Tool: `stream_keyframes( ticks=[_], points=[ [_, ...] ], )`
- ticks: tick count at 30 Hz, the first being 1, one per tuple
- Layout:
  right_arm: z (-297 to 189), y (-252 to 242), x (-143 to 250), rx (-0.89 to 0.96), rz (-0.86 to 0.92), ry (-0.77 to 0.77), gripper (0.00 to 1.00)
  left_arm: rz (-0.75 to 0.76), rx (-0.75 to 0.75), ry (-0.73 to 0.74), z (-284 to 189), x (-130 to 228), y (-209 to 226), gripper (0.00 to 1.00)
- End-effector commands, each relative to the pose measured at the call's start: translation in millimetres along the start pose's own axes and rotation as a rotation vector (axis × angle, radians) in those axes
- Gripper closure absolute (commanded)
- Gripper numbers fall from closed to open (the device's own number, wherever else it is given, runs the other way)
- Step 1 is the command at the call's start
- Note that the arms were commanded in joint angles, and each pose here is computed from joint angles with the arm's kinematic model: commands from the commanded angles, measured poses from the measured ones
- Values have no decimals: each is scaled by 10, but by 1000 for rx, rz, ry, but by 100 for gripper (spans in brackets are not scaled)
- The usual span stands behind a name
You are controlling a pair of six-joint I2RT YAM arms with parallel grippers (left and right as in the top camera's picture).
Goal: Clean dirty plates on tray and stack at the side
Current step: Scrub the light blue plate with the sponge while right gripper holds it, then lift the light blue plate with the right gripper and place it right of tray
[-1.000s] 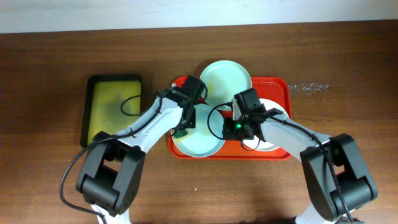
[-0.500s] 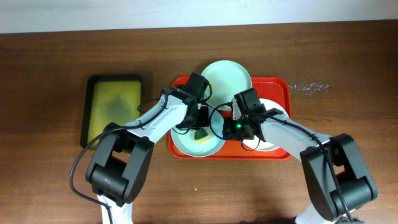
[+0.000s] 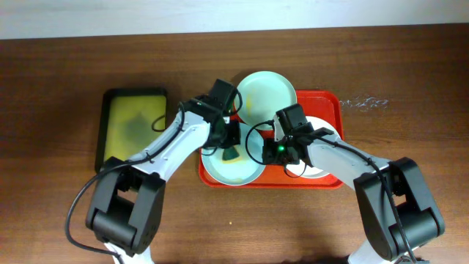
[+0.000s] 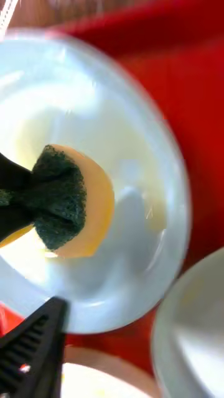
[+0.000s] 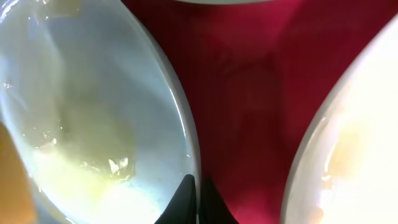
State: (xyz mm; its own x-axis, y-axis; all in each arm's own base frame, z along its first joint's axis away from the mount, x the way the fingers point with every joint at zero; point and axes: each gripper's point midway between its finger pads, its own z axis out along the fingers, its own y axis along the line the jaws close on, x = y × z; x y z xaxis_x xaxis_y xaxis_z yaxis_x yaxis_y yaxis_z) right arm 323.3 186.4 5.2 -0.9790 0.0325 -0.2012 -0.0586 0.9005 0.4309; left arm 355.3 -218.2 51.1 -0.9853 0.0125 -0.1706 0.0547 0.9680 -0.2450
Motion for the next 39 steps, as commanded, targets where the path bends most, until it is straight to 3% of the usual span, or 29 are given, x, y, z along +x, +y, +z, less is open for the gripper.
stream_keyframes(
  ticks=[1, 5, 10, 13, 18, 22, 24, 26, 29, 32, 39],
  points=[
    [-44, 57, 10, -17, -25, -2, 96, 29, 58, 71, 212, 274, -177, 100],
    [-43, 57, 11, -17, -25, -1, 96, -9, 18, 115, 457, 385, -119, 100],
    [-43, 56, 13, -17, -25, -1, 96, 3, -376, 31, 395, 292, 623, 100],
    [-43, 56, 13, -17, -25, 0, 96, -11, -469, 7, 232, 234, 843, 100],
    [-43, 58, 7, -18, -27, -3, 96, -44, -407, -107, -180, 18, 759, 100],
    [-156, 166, -124, -37, -45, -40, 96, -80, -198, -196, -654, -110, 468, 100],
    [-330, 256, -216, -23, -86, -65, 96, -140, -157, -273, -1001, -232, 600, 100],
    [-606, 196, -394, 171, -138, -143, 96, -249, -180, -326, -1340, -289, 1018, 100],
    [-1186, 208, -683, 536, -245, -269, 96, -392, -260, -279, -1463, -171, 1673, 100],
    [-1961, 576, -923, 876, -448, -463, 96, -500, -290, -291, -1557, -151, 2059, 100],
    [-2719, 1327, -948, 1387, -853, -650, 96, -523, -294, -289, -1575, -132, 2136, 100]
  ],
)
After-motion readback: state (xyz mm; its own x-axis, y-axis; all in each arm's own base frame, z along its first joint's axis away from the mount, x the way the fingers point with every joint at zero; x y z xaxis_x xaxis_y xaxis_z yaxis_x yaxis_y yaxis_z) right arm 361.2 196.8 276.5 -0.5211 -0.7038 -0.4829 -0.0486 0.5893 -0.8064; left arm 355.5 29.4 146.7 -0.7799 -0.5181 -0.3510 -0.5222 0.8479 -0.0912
